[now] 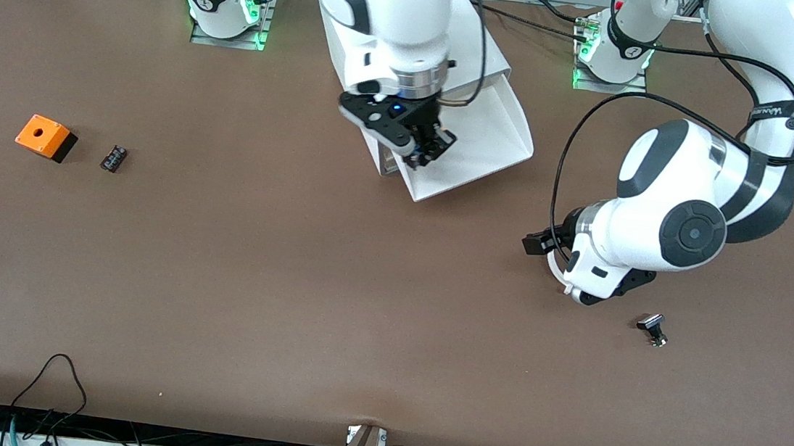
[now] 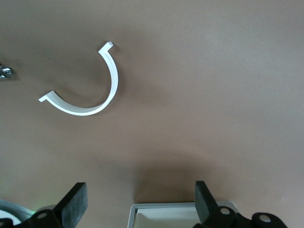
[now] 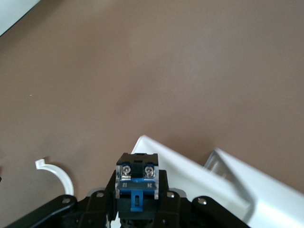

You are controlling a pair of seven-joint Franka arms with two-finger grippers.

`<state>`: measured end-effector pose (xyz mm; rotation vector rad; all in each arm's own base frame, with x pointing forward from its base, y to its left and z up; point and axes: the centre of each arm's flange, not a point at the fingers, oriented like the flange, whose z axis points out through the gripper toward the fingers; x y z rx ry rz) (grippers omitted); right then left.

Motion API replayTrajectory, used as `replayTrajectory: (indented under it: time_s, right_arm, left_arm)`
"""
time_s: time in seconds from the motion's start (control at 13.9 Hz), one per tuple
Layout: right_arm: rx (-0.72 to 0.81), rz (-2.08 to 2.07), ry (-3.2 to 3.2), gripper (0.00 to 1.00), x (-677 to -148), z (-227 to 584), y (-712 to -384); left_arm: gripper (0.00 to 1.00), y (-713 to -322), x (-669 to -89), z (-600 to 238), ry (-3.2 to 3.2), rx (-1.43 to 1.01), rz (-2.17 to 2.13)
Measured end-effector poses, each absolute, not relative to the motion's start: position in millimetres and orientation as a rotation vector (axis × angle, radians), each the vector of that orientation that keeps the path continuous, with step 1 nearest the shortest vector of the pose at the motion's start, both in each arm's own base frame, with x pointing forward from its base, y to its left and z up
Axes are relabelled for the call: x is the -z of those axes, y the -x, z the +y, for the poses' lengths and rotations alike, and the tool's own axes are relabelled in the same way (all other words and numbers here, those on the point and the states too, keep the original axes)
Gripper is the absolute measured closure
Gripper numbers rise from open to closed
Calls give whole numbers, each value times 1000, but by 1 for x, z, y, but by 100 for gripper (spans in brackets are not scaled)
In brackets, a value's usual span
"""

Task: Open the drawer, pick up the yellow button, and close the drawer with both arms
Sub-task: 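Push the drawer closed with the left gripper while the right gripper carries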

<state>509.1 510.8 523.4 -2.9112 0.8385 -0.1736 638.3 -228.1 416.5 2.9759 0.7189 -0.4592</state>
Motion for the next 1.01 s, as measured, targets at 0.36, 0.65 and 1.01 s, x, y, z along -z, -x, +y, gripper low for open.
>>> replayTrajectory:
  time_s: [0.36, 0.65, 1.01]
  right_arm:
    - [49, 438, 3065, 67, -540, 398, -573]
    - [-20, 259, 3124, 67, -521, 323, -606]
    - [-85, 165, 3185, 67, -481, 247, -634]
  left_arm:
    - [1, -569, -395, -275, -2989, 298, 638]
    - [3, -523, -377, -294, -3016, 315, 670]
    - [2, -483, -356, -324, -3057, 394, 635]
